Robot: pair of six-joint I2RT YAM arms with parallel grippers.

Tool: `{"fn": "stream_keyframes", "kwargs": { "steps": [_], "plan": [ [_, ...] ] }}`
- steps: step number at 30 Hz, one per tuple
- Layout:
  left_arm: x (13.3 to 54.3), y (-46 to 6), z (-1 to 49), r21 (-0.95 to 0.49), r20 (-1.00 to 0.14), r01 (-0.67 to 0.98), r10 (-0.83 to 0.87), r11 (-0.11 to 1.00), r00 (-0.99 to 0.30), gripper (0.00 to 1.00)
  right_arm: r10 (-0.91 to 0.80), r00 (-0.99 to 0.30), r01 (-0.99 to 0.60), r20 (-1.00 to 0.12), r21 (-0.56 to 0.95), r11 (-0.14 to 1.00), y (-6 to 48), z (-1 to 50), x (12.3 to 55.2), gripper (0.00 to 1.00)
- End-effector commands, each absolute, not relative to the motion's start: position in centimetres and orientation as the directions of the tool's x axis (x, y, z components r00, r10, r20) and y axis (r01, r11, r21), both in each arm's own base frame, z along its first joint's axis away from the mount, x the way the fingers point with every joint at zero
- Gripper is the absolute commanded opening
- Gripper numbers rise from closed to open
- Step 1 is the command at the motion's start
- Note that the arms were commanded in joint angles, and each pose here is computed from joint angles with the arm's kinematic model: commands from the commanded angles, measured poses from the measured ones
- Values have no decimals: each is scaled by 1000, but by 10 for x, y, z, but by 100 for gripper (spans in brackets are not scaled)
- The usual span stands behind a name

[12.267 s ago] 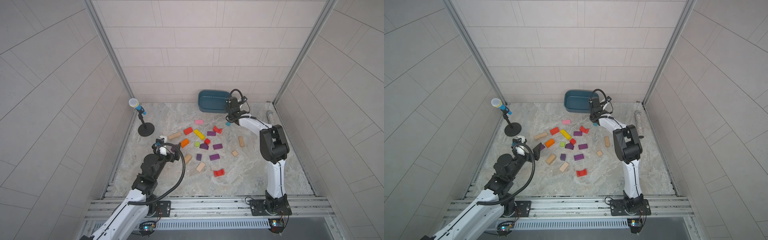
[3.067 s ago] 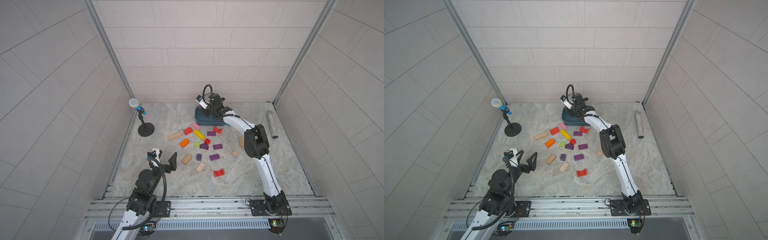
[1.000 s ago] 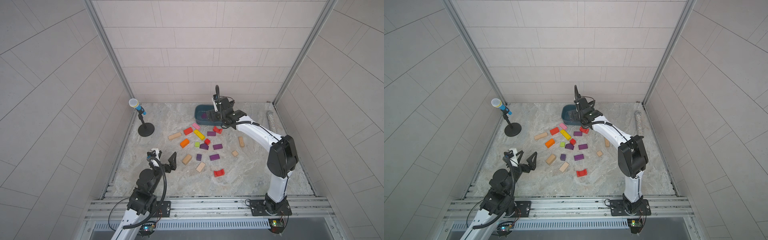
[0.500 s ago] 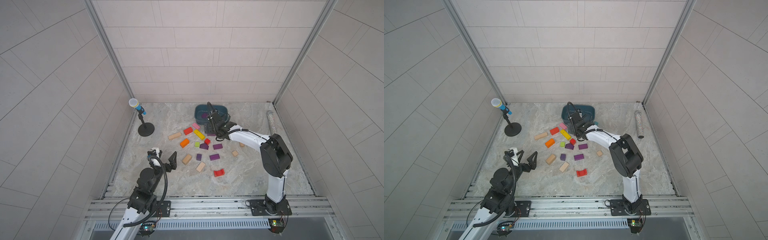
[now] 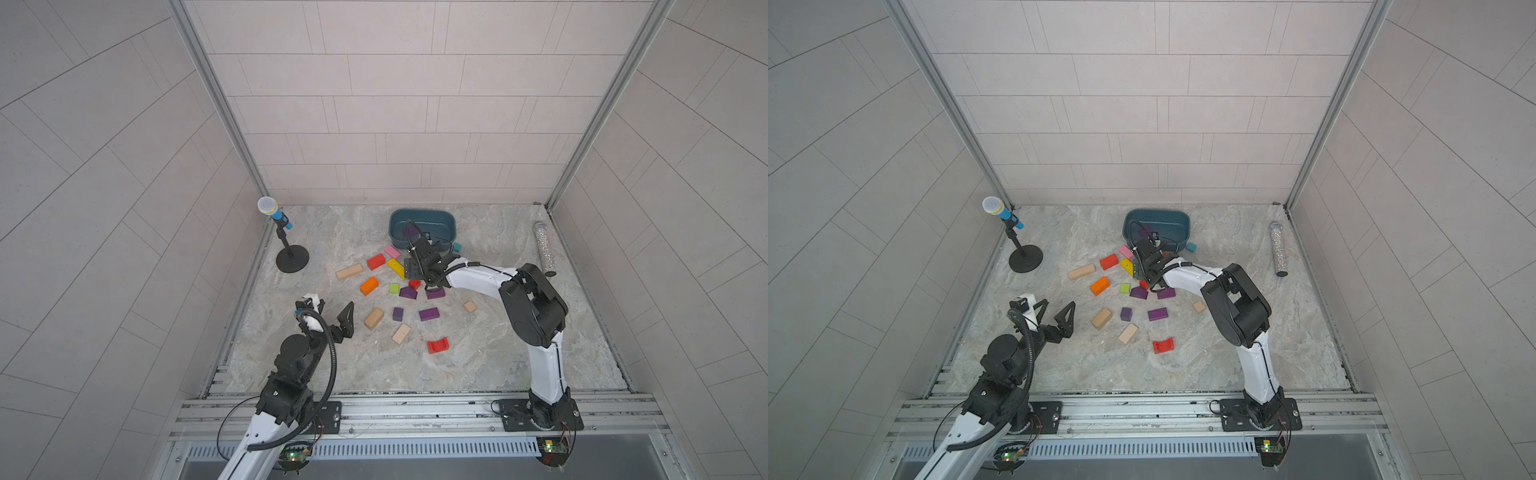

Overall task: Pick purple bricks into the storage bin
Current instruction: Pick up the building block from the center of the board.

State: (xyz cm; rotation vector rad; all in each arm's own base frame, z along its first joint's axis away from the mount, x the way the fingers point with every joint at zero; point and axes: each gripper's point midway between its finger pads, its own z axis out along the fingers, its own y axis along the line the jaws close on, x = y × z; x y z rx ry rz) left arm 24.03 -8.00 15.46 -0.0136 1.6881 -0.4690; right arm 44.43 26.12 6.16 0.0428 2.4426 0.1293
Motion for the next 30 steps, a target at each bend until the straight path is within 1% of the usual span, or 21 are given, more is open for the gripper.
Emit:
{"fn": "stream_keyframes", "kwargs": {
  "steps": [1,8,19,21,23,26,30],
  "plan": [
    [240,-82,152,-315,-945,266,-276,911,-175,100,100,-774,34,-626,116,993,262,46,448,92],
    [240,-82,152,-315,-945,268,-275,910,-176,100,118,-773,70,-623,101,992,257,32,453,92],
    [240,-83,152,-318,-944,269,-278,909,-177,100,140,-766,99,-627,99,990,247,30,463,91],
    [240,-83,152,-319,-944,269,-278,909,-178,100,142,-767,101,-626,101,990,247,28,464,86],
    [240,-83,153,-319,-944,270,-279,909,-177,100,146,-766,104,-626,103,989,247,26,466,84],
    [240,-82,152,-318,-944,268,-278,910,-176,100,147,-770,105,-621,105,989,246,22,467,79],
    [240,-82,152,-316,-945,267,-277,910,-175,100,148,-772,107,-618,104,989,245,19,467,75]
  ]
}}
